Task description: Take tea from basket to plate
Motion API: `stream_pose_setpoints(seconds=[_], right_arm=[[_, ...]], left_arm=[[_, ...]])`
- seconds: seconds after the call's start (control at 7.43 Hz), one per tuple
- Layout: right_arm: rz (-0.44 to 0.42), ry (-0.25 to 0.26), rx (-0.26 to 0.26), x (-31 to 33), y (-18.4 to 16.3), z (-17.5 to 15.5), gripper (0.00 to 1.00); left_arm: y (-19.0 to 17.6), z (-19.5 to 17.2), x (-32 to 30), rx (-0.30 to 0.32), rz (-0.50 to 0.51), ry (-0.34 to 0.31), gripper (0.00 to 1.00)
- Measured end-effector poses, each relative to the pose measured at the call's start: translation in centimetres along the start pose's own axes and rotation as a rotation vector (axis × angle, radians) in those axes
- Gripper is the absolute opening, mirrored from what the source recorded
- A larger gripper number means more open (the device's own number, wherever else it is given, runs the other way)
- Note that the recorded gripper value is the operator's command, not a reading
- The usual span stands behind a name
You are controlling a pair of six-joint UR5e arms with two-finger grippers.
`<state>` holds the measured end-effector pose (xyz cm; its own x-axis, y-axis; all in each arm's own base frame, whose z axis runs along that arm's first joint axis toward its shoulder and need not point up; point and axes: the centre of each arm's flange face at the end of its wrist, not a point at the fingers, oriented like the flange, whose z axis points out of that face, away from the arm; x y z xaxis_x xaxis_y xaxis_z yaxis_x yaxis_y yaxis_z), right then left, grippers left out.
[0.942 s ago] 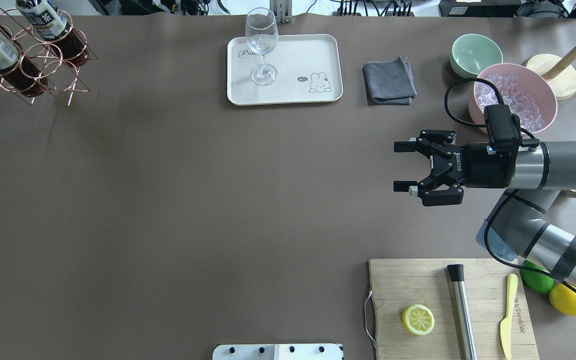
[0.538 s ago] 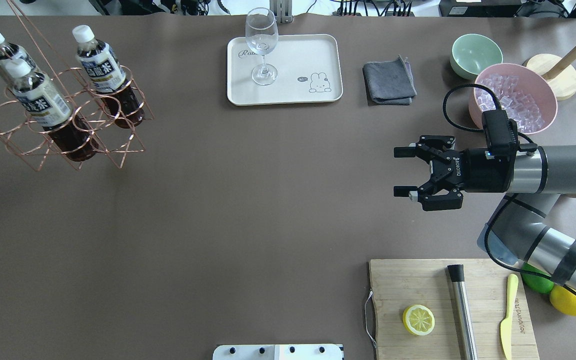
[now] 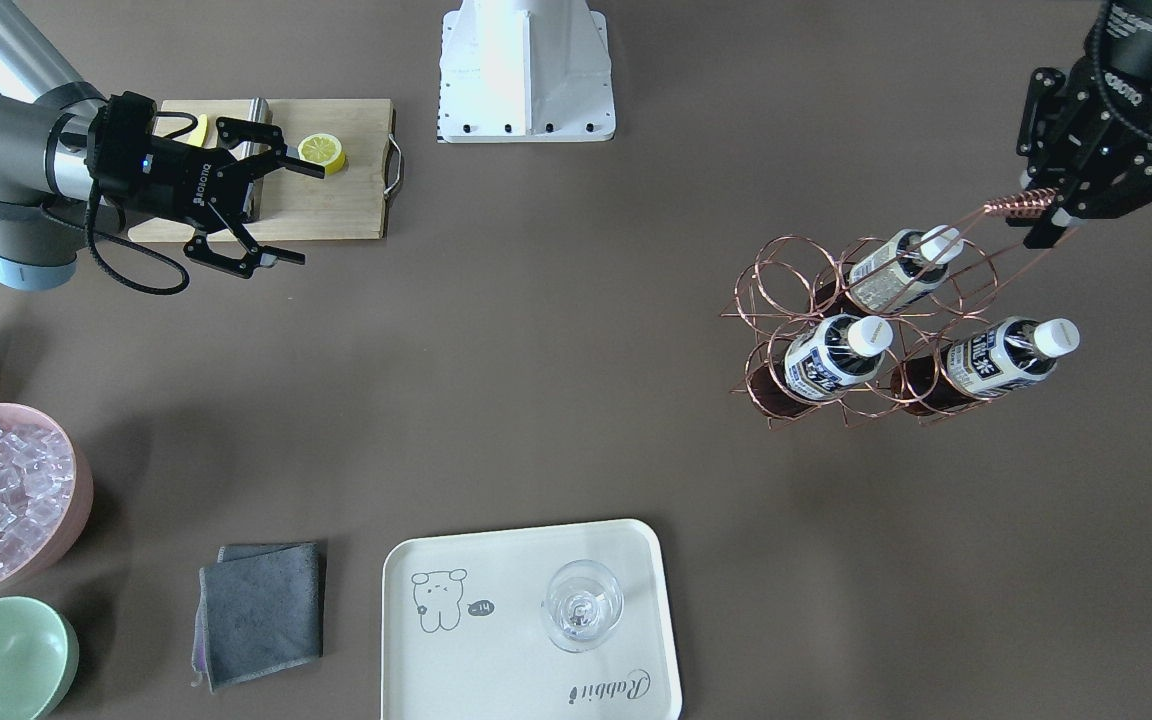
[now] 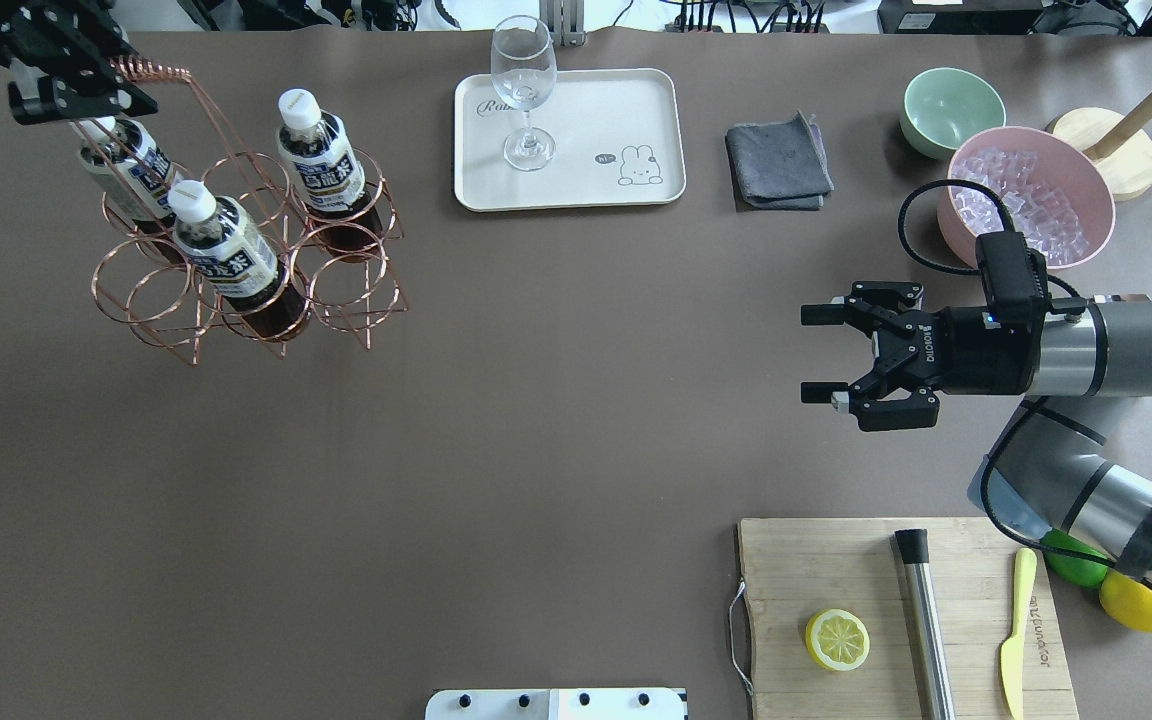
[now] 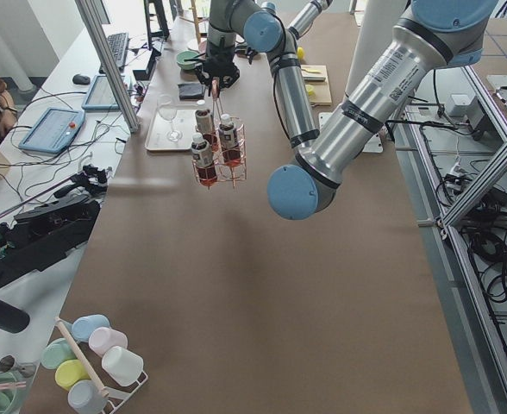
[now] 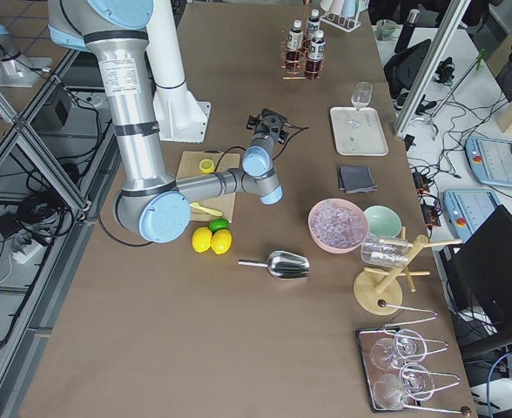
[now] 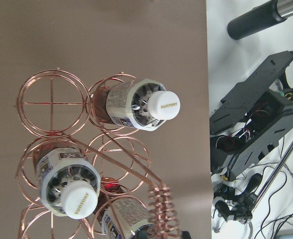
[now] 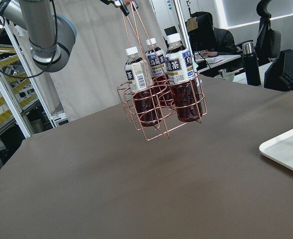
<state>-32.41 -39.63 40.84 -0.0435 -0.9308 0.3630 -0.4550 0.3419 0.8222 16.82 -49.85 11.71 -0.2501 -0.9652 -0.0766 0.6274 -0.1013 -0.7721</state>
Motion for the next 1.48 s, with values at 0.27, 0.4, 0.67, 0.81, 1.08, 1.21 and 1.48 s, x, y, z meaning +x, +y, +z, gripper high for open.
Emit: stream_pose_setpoints(seconds=[0.27, 0.4, 0.67, 0.81, 1.08, 1.21, 1.48], right_arm=[[-0.001, -0.004, -0.002, -0.1, 0.4, 0.0, 1.0], [-0.001, -0.008, -0.005, -0.3, 0.7, 0.2, 1.0], [0.004, -0.01, -0.012, -0.4, 1.1, 0.2, 1.0], [0.004, -0.01, -0.013, -0.4, 1.2, 0.1, 1.0], [0.003, -0.011, -0.011, -0.4, 1.1, 0.2, 1.0], [0.002, -0.009, -0.009, -0.4, 1.1, 0.2, 1.0], [0.001, -0.011, -0.006, -0.5, 1.0, 0.4, 1.0]], left_arm=[[6.1, 0.9, -2.9, 0.003, -0.079, -0.04, 0.0], [9.9, 2.5, -4.3, 0.021, -0.091, -0.042, 0.0], [17.7, 6.1, -8.8, 0.049, -0.064, -0.068, 0.0], [20.8, 7.3, -11.2, 0.054, -0.046, -0.079, 0.0], [25.2, 8.4, -14.5, 0.055, -0.018, -0.099, 0.0], [26.2, 8.6, -15.4, 0.054, -0.008, -0.107, 0.0], [27.5, 8.8, -16.3, 0.055, 0.002, -0.12, 0.0]])
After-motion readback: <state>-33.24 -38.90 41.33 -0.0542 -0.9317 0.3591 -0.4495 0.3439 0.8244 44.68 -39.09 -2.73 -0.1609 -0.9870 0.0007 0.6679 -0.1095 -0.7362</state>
